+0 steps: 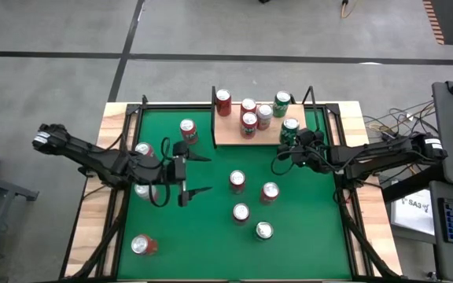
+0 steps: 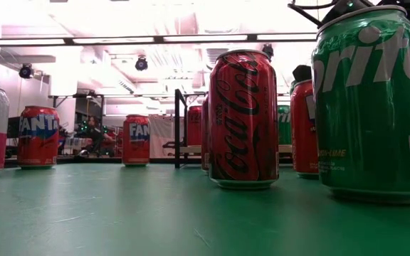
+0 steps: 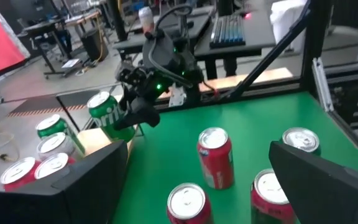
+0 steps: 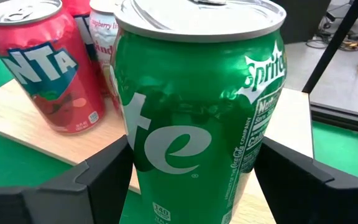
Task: Place canned beverage on shelf
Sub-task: Put the green soda can on the shelf aligned with the other green soda can
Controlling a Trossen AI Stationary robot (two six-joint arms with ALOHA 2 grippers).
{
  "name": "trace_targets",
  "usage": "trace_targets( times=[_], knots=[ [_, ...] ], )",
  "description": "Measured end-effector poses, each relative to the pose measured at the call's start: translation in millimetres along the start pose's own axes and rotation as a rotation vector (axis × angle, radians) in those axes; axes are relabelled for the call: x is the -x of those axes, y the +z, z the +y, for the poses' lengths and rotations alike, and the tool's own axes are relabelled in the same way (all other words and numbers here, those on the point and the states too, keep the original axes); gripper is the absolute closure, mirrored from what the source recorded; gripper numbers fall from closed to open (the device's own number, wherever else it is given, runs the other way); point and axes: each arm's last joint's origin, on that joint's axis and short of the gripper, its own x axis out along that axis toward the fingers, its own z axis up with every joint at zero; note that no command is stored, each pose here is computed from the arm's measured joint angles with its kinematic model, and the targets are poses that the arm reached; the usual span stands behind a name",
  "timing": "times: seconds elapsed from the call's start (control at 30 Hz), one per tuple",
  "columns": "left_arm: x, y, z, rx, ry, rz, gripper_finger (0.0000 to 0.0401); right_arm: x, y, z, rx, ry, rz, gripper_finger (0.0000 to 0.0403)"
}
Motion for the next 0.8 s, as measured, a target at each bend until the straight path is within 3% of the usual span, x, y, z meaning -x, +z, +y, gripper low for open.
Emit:
trace_targets(
  times=[0.27,0.67,0.8],
  knots=[
    [6,-6,2,0.002,-0.003,-0.029,0.0026,0,0,0,0.011,-0.008,-0.007,0.0118],
    [18,-2,9,-0.122,0.009,-0.050,0.0026,0,0,-1,-0.050,-0.029,-0.023,0.0117],
    [22,-4,12,-0.166,0.059,-0.013,0.0026,-3,-3,-1,-0.064,-0.071,-0.043,0.0117]
  ],
)
